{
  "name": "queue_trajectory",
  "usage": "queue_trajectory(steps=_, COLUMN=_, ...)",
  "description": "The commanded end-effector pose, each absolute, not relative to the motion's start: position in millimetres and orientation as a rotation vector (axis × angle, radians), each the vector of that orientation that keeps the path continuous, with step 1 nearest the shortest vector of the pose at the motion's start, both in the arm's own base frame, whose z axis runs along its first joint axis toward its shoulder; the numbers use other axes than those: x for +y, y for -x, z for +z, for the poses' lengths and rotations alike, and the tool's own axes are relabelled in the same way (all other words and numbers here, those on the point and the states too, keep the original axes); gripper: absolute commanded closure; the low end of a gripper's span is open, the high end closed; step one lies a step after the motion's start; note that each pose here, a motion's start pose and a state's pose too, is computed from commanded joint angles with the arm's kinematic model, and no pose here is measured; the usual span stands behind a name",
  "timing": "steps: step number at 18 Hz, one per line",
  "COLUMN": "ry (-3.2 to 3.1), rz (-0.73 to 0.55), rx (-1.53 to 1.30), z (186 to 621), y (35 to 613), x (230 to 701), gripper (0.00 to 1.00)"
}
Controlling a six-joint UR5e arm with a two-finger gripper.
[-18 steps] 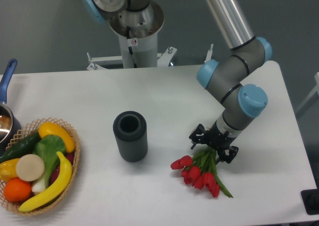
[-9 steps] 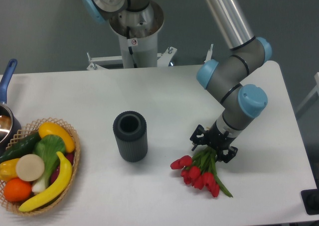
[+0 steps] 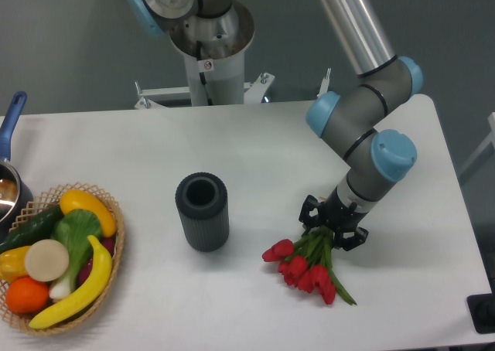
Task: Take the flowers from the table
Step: 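Close the gripper on the tulip stems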
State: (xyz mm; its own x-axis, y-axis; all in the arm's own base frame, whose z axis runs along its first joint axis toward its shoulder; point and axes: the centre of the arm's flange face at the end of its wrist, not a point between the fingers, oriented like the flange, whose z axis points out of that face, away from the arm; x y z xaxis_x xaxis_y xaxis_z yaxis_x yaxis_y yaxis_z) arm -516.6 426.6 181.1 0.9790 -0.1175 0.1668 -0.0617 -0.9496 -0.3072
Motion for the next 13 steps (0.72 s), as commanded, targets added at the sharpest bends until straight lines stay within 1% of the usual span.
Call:
queue_trajectory(steps=3, ry=2.817, rz=-0.268, rx=0.128, z=184.5, y=515.6, x=426.6, gripper=0.57)
queue_trajectory(steps=7, ry=2.817, rz=-0.266, rx=0.128, z=184.6, y=515.8, x=426.6, gripper=0.57)
queue_trajectory(steps=13, ry=2.818, rz=-0.263, rx=0.129, z=185.6, y=515.8, x=426.5, gripper=0.62)
